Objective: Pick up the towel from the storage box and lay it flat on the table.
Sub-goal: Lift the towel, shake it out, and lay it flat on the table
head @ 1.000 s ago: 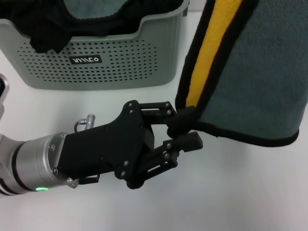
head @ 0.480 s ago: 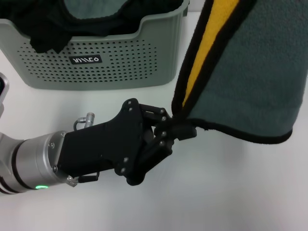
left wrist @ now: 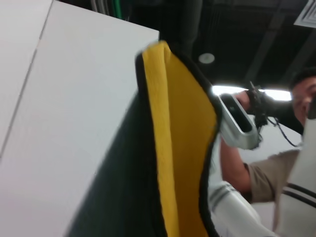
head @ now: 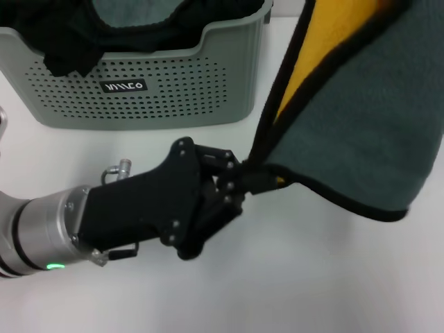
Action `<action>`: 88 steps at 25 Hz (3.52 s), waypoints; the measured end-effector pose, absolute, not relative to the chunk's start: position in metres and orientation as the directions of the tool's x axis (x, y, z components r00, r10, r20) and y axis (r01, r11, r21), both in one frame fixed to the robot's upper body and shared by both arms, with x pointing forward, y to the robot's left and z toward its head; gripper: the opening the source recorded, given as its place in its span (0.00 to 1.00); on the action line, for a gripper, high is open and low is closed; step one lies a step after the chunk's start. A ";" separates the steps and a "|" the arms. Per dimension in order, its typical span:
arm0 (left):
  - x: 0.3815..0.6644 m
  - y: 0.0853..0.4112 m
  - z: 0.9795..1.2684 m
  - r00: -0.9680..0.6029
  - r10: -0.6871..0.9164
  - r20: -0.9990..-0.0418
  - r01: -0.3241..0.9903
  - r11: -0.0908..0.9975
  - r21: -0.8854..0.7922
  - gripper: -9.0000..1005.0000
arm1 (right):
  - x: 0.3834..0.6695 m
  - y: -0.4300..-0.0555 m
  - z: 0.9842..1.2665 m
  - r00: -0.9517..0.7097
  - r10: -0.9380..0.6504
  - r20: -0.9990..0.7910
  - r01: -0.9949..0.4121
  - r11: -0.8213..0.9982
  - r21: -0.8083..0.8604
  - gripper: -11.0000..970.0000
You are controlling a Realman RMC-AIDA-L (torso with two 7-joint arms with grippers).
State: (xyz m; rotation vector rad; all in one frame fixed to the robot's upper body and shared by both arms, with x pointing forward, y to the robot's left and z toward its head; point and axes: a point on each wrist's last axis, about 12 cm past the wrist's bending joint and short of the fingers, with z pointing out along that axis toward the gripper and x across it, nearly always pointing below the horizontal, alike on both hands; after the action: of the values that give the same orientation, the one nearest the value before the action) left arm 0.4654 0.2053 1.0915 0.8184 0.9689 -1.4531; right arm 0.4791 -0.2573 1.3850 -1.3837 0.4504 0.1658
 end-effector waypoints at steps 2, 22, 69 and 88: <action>0.468 0.213 1.093 -0.130 -0.432 -0.892 0.989 0.010 -0.149 0.02 | 0.479 -0.259 1.376 0.883 -0.149 -0.444 -0.416 0.190 -0.890 0.07; 0.448 0.298 1.135 -0.147 -0.451 -0.880 0.973 0.092 -0.210 0.02 | 0.492 -0.254 1.323 0.344 -0.159 -0.925 -0.874 0.306 -0.378 0.08; 0.336 0.330 1.147 -0.131 -0.410 -0.902 0.934 0.254 -0.251 0.02 | 0.405 -0.235 1.239 -0.354 -0.160 -0.922 -0.935 0.098 0.342 0.09; 0.462 0.316 1.081 -0.312 -0.427 -0.849 0.809 0.349 -0.473 0.03 | 0.553 -0.207 1.113 -0.563 -0.069 -0.823 -0.821 0.156 0.549 0.09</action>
State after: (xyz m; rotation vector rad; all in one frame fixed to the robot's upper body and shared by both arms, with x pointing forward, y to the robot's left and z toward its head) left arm 0.4617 0.3164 1.0809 0.3769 1.4038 -1.2889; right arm 0.5535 -0.2075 1.1130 -0.8509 1.7818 1.4660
